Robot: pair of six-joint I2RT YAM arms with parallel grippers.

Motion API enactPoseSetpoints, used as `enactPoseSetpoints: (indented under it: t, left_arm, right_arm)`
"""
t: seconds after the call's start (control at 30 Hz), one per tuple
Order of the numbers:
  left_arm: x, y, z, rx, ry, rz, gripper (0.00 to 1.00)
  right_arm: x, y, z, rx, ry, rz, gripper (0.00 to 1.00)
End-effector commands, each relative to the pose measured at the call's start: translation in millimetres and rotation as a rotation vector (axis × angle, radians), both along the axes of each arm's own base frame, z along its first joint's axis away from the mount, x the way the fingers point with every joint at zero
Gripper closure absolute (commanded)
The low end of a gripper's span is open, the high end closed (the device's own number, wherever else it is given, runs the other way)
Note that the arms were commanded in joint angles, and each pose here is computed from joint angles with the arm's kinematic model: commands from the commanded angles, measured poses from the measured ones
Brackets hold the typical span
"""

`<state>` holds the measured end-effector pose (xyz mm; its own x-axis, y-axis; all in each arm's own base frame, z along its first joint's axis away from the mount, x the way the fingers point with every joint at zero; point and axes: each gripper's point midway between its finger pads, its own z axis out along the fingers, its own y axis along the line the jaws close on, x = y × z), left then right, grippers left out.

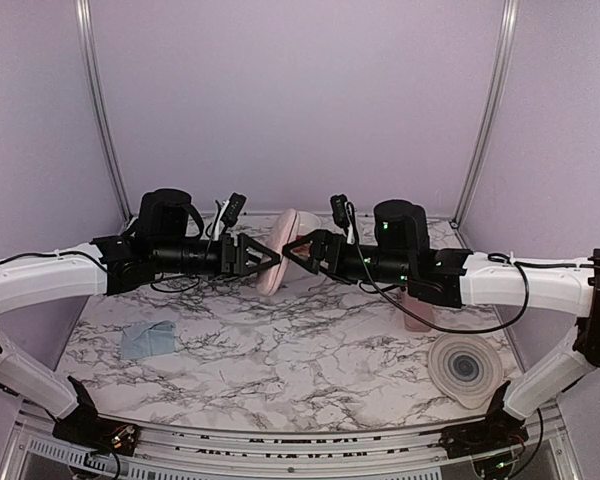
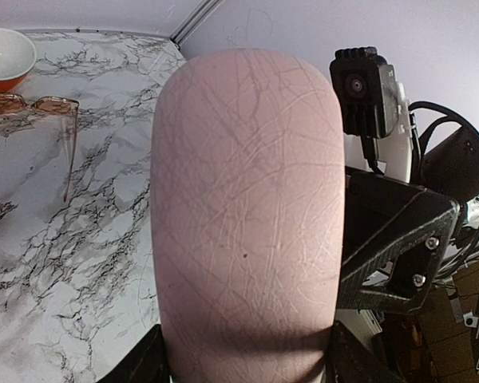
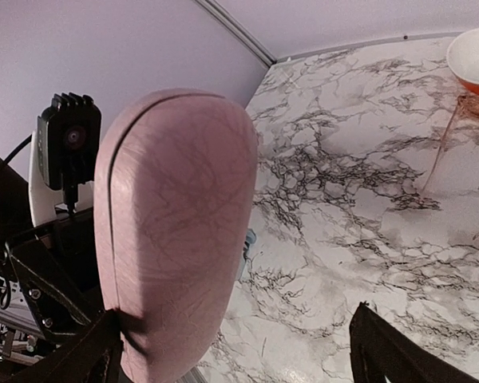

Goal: Organize the sunglasses
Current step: Open the sunglasses case.

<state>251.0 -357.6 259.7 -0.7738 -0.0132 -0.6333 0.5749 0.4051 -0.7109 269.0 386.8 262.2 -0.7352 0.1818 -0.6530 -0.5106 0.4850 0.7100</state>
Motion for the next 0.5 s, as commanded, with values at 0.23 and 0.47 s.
enactPoseSetpoints:
  t: [0.23,0.47]
  left_arm:
    - [-6.0,-9.1,43.3,-0.094,-0.089,-0.028,0.76]
    - [-8.2,-9.7,49.2,-0.105,-0.098,-0.029,0.76]
  right_arm:
    - [7.2,-5.4,-10.4,-0.063,-0.002,-0.053,0.04]
    - [9.8,-12.3,-20.5,-0.107,0.006,-0.085,0.05]
